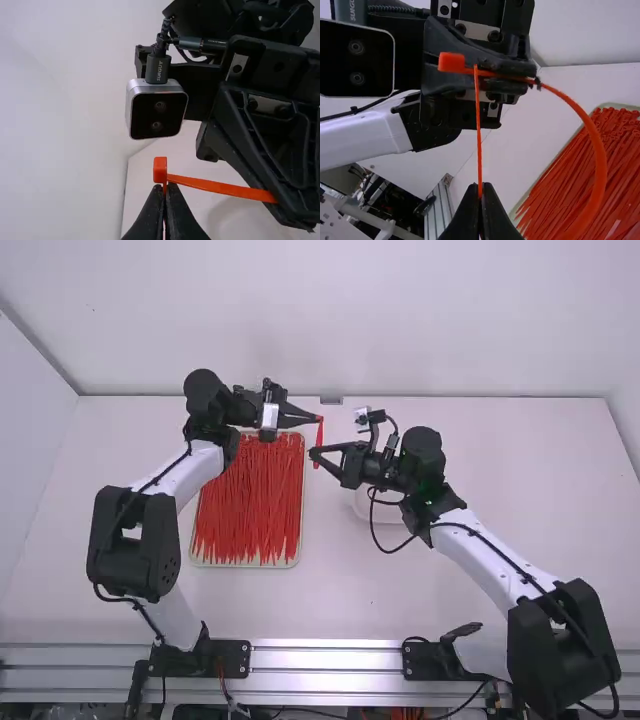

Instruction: Fasten the cable tie

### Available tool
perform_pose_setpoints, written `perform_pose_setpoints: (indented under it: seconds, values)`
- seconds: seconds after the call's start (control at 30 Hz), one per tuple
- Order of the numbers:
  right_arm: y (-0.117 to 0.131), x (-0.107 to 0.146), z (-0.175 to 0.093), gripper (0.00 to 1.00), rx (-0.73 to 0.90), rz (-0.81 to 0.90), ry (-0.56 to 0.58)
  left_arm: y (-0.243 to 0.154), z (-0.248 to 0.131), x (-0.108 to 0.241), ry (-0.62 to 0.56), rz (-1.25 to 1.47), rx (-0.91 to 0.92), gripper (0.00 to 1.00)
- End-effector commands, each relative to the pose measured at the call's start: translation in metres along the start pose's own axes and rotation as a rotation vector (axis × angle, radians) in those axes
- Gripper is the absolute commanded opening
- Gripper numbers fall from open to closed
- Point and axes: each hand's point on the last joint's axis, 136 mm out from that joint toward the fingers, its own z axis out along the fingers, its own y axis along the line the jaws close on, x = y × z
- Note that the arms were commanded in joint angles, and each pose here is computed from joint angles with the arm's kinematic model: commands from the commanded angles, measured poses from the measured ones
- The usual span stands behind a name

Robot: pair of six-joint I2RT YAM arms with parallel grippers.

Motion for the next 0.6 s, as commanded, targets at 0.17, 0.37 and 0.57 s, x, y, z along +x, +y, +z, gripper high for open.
perform_pose_setpoints:
  seconds: [0.17,0.37,0.57]
  values:
    - [0.0032,0.0023,0.0016,0.0,-0.024,-0.004,0.018,0.0041,0.0036,-0.0012,0.003,-0.015,-0.024,0.02]
    - [0.0032,0.0015,0.0013,0.0,-0.023,-0.009,0.016,0.0031,0.0036,0.0009,0.004,-0.034,-0.022,0.02]
    - [0.0023,0.0005,0.0009,0.0,-0.019,-0.01,0.011,-0.0022,0.0035,-0.0007,-0.005,-0.016,0.009,0.02]
